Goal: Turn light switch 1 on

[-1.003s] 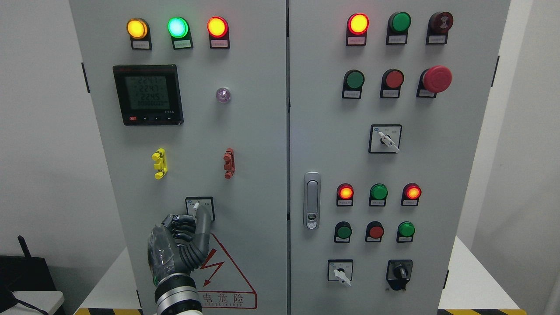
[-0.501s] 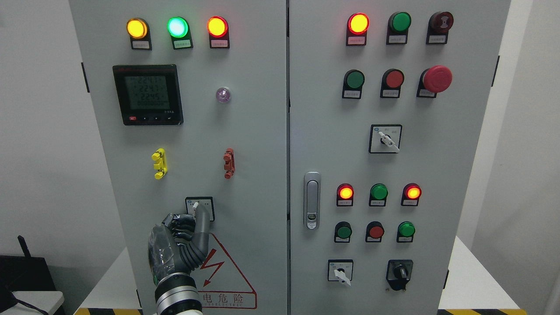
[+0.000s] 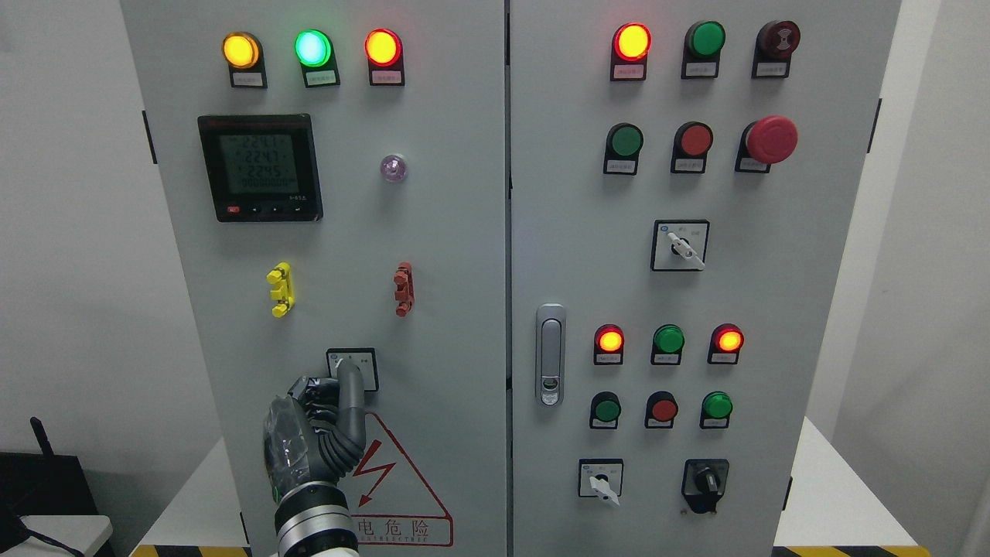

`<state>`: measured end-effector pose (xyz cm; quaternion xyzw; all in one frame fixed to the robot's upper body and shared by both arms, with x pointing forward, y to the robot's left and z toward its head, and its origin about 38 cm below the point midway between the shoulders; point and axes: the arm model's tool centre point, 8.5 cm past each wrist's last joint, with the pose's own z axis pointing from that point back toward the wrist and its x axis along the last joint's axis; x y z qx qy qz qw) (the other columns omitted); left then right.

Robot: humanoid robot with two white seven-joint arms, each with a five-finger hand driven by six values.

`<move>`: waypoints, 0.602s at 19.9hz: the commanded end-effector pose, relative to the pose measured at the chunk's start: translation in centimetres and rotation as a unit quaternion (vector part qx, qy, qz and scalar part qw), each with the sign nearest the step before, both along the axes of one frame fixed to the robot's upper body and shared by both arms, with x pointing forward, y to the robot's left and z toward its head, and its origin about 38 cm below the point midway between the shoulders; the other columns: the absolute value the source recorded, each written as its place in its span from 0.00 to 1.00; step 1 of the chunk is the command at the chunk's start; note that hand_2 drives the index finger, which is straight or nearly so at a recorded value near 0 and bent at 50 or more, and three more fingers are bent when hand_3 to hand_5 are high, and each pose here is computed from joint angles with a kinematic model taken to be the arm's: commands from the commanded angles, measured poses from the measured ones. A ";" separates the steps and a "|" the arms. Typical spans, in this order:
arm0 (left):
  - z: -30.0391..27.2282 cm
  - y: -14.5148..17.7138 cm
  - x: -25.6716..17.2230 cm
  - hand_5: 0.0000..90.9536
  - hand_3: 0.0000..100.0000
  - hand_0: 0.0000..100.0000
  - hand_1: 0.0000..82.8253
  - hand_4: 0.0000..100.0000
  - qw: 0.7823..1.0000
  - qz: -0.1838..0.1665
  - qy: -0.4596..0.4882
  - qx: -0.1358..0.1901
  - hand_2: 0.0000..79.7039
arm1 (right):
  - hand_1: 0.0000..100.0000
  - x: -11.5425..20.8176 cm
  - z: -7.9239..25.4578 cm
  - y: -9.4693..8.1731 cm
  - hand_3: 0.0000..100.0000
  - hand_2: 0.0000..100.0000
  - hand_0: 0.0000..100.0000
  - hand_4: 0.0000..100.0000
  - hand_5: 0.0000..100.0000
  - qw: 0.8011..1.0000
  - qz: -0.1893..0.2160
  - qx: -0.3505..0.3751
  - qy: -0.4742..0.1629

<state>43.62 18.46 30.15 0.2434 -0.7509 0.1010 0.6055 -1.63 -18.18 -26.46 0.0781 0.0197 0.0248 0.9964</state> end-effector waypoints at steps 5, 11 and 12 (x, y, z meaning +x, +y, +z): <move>0.0 0.0 0.0 0.78 0.75 0.63 0.32 0.77 1.000 0.002 0.000 0.000 0.74 | 0.39 0.0 0.0 0.0 0.00 0.00 0.12 0.00 0.00 1.000 -0.008 0.000 0.001; 0.0 0.0 0.0 0.78 0.75 0.51 0.18 0.77 1.000 0.000 0.000 0.000 0.74 | 0.39 0.0 0.0 0.0 0.00 0.00 0.12 0.00 0.00 1.000 -0.008 0.000 0.001; -0.1 0.0 0.0 0.78 0.75 0.37 0.23 0.77 1.000 0.000 0.001 0.000 0.74 | 0.39 0.0 0.0 0.0 0.00 0.00 0.12 0.00 0.00 1.000 -0.009 0.000 0.001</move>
